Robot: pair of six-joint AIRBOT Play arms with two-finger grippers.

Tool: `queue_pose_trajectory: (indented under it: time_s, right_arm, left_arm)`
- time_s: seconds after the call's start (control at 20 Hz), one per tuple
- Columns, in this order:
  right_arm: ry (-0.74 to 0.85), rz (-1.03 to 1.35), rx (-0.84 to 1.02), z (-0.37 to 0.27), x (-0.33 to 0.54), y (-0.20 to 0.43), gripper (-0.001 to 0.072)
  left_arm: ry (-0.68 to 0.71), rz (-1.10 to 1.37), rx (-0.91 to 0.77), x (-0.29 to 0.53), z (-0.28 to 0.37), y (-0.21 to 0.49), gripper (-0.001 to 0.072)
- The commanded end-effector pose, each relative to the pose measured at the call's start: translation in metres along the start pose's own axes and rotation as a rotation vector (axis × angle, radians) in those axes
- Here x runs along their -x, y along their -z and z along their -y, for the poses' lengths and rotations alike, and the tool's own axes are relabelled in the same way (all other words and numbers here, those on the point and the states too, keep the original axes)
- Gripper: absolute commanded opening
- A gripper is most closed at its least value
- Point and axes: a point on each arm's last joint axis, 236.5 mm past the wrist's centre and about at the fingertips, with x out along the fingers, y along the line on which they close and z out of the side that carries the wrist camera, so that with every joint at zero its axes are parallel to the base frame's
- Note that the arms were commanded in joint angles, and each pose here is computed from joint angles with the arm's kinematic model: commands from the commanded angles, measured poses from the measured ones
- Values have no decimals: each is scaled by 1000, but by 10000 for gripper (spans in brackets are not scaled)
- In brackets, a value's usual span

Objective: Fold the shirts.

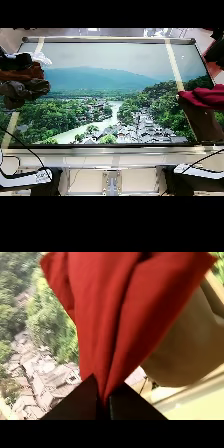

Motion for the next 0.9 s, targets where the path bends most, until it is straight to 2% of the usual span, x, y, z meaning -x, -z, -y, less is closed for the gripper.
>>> queue_pose_trajectory:
  time_s: [0.0,0.05,0.1,0.2,0.25,0.45,0.5,0.6,0.7,0.85]
  right_arm:
    - [55,-121,-80,34,-20,35,11]
    - [48,-171,-96,36,-33,46,13]
    - [39,-226,-115,38,-45,59,48]
    - [38,-288,-146,41,-58,76,334]
    - [43,-289,-167,41,-58,78,397]
    - [60,-116,-196,29,-17,47,404]
    - [10,-30,-161,12,-3,28,404]
    - [-201,96,-3,-55,21,0,403]
    - [-436,164,238,-144,35,-5,402]
    - [-509,214,556,-235,23,11,403]
  left_arm:
    - [12,-8,4,0,3,2,14]
    - [12,-9,4,0,3,2,14]
    - [12,-9,4,0,3,2,14]
    - [12,-9,4,0,3,2,14]
    - [12,-9,4,0,3,2,14]
    - [12,-9,4,0,3,2,14]
    - [12,-9,4,0,3,2,14]
    - [14,-10,5,-1,3,2,14]
    - [44,-7,31,-2,10,1,14]
    - [106,3,60,-1,25,-2,14]
